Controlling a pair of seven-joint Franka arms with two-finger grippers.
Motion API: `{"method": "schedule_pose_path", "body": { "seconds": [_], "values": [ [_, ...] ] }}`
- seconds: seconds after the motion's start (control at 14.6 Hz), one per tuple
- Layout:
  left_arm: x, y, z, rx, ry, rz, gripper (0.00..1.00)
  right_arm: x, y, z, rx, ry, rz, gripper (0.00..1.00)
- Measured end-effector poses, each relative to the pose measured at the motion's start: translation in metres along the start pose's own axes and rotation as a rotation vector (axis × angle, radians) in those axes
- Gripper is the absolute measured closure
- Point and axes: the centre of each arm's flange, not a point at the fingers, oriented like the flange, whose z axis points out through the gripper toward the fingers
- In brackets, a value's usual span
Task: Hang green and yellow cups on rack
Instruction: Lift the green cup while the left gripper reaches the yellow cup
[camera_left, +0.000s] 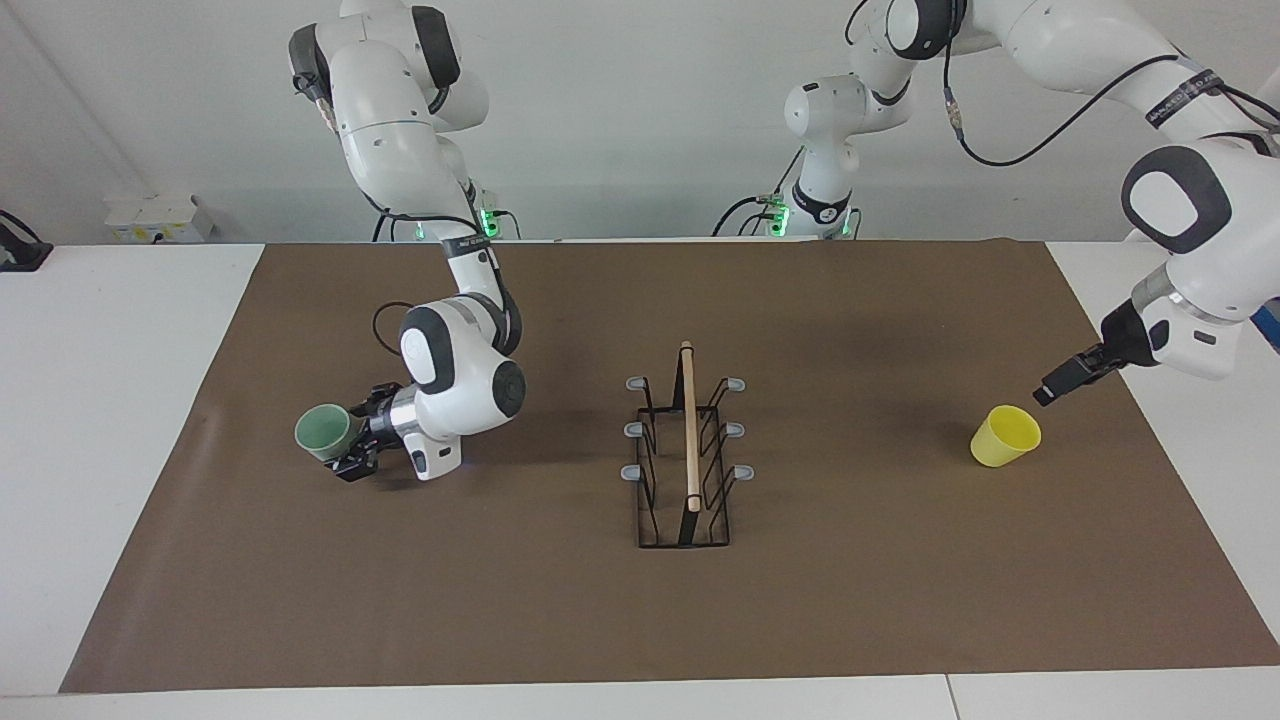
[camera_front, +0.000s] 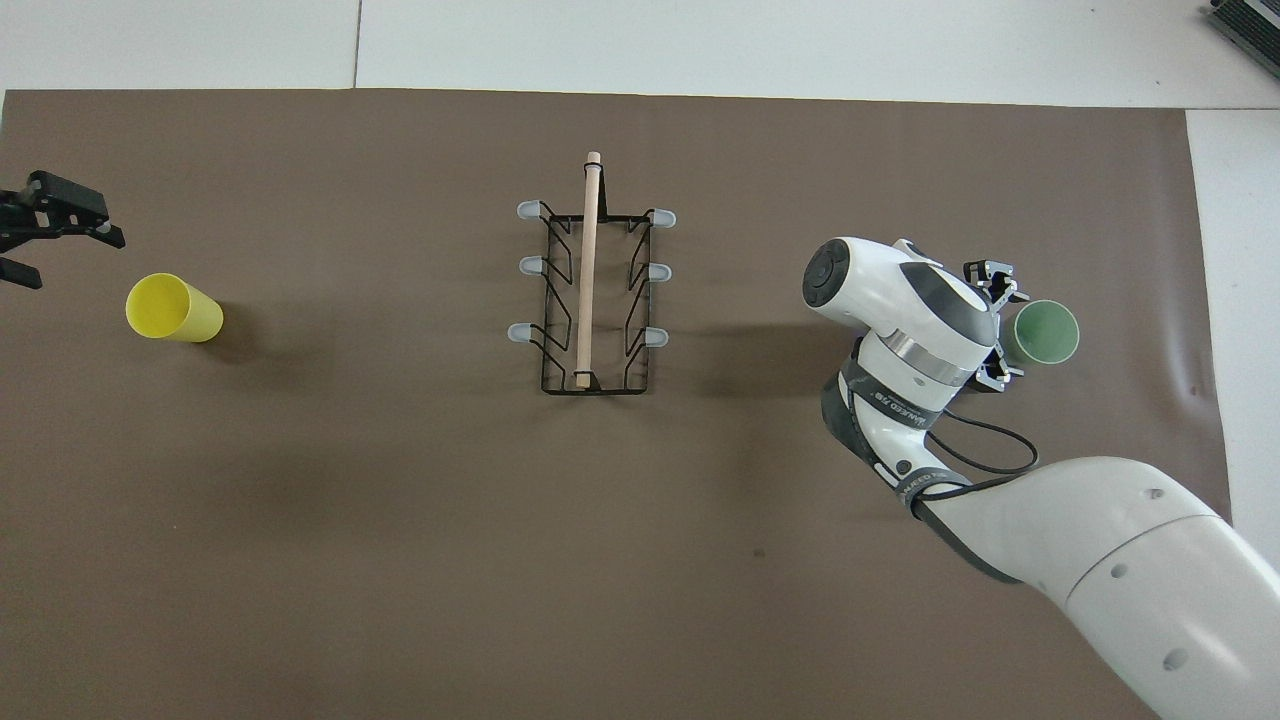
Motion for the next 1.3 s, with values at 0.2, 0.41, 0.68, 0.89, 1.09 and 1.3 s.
{"method": "schedule_pose_path", "body": {
  "seconds": [0.2, 0.41, 0.68, 0.89, 1.09, 1.3],
  "values": [
    [0.028, -0.022, 0.034, -0.01, 0.003, -0.246, 0.0, -0.001, 0.0, 0.012, -0.039, -0.046, -0.016, 0.0],
    [0.044, -0.036, 0.063, -0.045, -0.026, -0.456, 0.0, 0.006, -0.004, 0.018, -0.051, -0.042, -0.014, 0.0],
    [0.06, -0.085, 0.086, -0.137, -0.097, -0.749, 0.0, 0.011, -0.008, 0.022, -0.062, -0.04, -0.025, 0.11],
    [0.065, -0.157, 0.117, -0.258, -0.194, -0.96, 0.0, 0.008, -0.006, 0.027, -0.061, -0.044, -0.022, 0.31],
    [0.055, -0.165, 0.151, -0.266, -0.276, -1.064, 0.0, 0.001, 0.001, 0.027, -0.065, -0.034, 0.01, 0.31],
    [0.036, -0.163, 0.177, -0.282, -0.334, -1.124, 0.0, -0.018, 0.02, 0.004, -0.004, 0.077, 0.122, 0.31]
  ]
}}
